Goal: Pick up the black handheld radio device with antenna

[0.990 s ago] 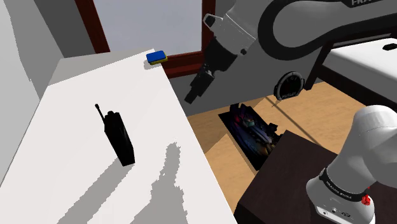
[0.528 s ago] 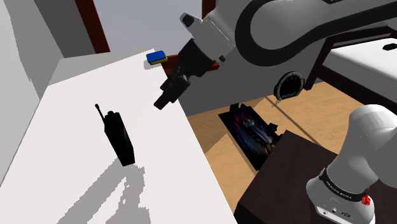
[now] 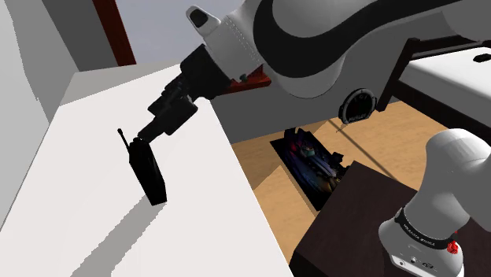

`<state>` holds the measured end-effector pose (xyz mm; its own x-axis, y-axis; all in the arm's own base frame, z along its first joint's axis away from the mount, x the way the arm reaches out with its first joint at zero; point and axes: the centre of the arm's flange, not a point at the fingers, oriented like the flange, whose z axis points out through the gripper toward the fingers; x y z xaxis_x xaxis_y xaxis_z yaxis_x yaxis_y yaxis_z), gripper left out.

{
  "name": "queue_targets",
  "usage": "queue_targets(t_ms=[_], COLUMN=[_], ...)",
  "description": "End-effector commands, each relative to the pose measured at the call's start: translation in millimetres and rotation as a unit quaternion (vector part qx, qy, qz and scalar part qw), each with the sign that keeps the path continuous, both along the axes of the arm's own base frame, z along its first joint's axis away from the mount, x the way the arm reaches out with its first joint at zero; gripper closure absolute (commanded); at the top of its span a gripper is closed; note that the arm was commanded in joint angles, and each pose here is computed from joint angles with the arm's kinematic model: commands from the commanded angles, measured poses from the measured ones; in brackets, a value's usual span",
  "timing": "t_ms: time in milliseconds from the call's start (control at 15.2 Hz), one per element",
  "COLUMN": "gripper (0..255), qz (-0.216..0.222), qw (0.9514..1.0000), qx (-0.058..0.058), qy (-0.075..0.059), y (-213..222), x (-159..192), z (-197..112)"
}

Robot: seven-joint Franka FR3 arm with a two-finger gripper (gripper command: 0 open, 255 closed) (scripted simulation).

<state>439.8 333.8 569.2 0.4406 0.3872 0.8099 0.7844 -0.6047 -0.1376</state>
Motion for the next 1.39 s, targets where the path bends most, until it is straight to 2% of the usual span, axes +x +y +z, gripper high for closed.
queue_targets(t_ms=[0, 594, 660, 1320], gripper=[0, 0, 255, 255], qz=[0.017, 0.017, 0.017, 0.017], qw=[0.9996, 0.9996, 0.9996, 0.9996], qx=[0.015, 0.015, 0.015, 0.015], qy=[-0.018, -0.018, -0.018, -0.018], y=[19, 19, 19, 19], x=[-1, -1, -1, -1], z=[3, -37, -37, -32])
